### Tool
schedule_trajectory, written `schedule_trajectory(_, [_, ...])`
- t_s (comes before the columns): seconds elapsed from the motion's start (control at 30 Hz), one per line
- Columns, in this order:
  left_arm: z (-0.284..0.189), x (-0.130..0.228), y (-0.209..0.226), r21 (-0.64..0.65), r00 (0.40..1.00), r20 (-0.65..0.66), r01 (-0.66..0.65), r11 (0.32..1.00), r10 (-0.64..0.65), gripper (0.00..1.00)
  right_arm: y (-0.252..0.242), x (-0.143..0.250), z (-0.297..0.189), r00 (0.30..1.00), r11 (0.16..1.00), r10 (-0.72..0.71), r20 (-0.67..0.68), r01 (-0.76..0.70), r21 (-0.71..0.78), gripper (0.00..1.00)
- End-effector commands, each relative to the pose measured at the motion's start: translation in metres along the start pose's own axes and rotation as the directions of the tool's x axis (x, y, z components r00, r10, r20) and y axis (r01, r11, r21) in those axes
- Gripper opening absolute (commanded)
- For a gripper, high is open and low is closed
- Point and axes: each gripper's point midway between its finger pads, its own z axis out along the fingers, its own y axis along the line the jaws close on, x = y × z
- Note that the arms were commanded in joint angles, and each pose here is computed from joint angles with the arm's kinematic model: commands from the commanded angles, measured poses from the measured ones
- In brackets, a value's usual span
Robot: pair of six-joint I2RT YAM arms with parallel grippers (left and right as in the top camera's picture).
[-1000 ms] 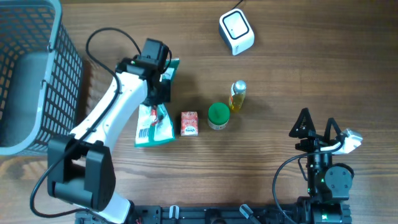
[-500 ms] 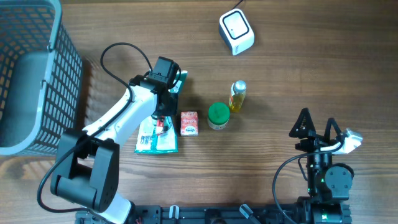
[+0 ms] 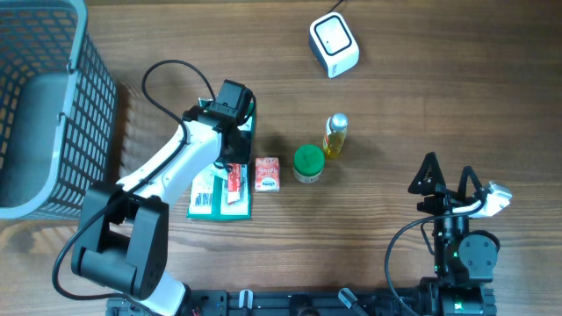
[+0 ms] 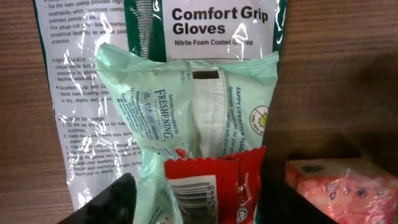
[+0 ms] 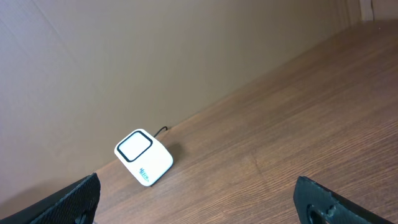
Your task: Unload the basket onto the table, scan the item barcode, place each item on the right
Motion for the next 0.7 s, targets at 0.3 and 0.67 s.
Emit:
schedule_trajectory(0.3, [-0.100,-0.072,0.029,0.041,0.965,0.238,0.099,0.994,-0.106,0.91,0.003,0.001,0.000,1.000,1.000,-0.004,-0.004,0.004,-0.014,1.00])
schedule_trajectory(0.67, [-0.123,-0.078,0.125,0.020,0.884,0.301,0.370,0.929,-0.358,1.00,0.003,0.001,0.000,1.000,1.000,-0.003,-0.004,0.003,-0.014,1.00])
